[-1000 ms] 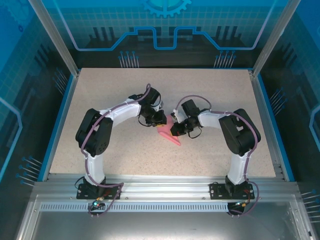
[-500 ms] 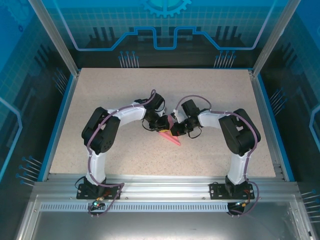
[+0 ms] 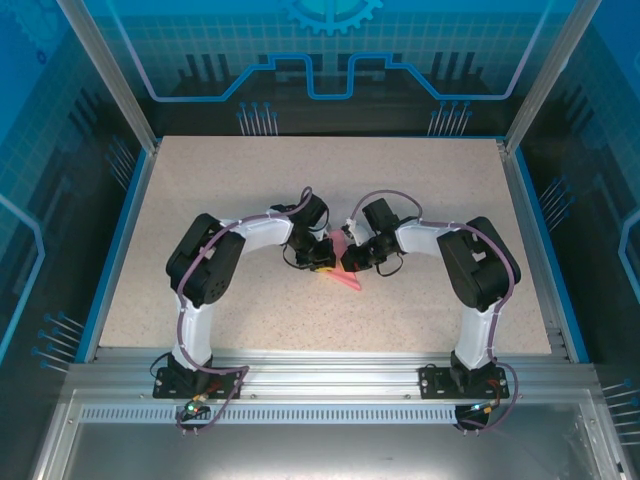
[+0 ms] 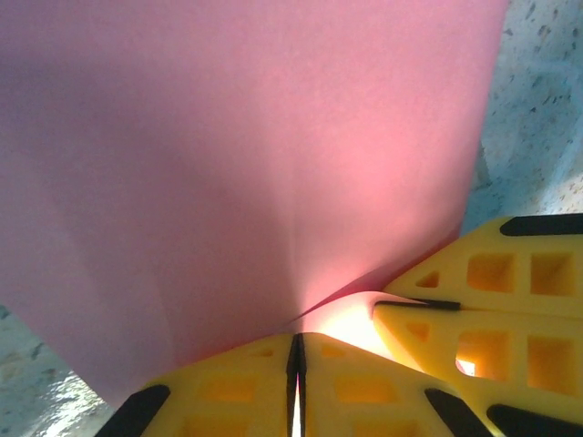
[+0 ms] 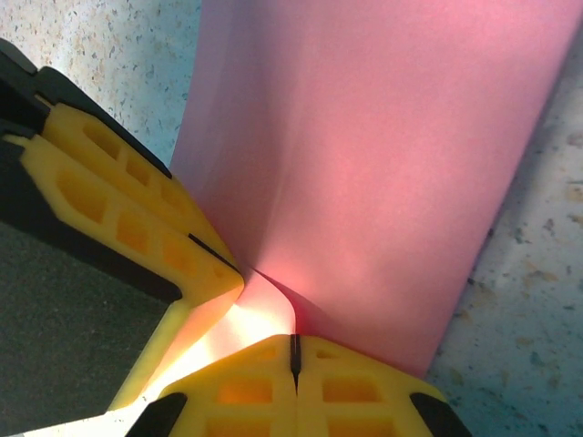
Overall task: Fold a paper plane with a square sheet of paper (fold left side to right side)
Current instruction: Third fold the triangle at the center of the table.
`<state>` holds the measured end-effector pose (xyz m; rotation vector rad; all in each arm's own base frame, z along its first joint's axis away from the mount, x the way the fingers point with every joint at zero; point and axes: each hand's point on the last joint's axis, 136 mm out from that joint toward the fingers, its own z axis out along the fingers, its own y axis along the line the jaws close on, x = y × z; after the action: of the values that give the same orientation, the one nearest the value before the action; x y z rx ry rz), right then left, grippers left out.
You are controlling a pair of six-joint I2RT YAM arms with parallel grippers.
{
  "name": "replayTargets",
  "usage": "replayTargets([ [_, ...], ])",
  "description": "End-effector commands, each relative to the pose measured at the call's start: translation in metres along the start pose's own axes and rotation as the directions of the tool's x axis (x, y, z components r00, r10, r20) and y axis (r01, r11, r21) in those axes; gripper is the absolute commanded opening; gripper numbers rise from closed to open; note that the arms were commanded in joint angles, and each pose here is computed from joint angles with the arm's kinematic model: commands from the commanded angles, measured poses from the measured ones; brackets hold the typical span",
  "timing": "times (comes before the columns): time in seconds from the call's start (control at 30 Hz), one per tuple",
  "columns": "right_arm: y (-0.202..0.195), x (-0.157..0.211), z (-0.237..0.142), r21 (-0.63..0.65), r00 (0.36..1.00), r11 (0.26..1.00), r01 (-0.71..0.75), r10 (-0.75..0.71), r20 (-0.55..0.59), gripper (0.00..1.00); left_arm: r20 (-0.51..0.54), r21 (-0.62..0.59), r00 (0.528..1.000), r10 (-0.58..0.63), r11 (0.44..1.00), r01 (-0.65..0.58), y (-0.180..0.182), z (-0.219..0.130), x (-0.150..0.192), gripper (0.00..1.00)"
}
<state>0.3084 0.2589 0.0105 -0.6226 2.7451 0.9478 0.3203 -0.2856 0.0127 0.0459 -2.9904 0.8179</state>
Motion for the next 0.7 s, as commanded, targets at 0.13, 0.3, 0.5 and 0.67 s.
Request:
replayTargets([
  [0.13,-0.012,0.02,-0.001,0.039,0.995,0.996,-0.083,0.085,-0.057,0.12,-0.053,-0.168,0.997,-0.053,0.985,0.043,0.048,0.029,0.023,0.13],
  [0.3,-0.006,0.008,-0.028,0.065,0.997,0.995,-0.08,0.08,-0.005,0.25,-0.056,-0.191,0.997,-0.049,0.981,0.037,0.052,0.031,0.023,0.13],
  [0.5,0.002,0.017,-0.05,0.069,0.994,0.992,-0.107,0.106,0.019,0.33,-0.052,-0.195,0.998,-0.045,0.98,0.035,0.05,0.03,0.021,0.13],
  [0.67,0.029,0.028,-0.047,-0.044,0.993,0.993,-0.114,0.113,-0.014,0.29,-0.048,-0.192,0.998,-0.037,0.981,0.027,0.046,0.029,0.019,0.12],
])
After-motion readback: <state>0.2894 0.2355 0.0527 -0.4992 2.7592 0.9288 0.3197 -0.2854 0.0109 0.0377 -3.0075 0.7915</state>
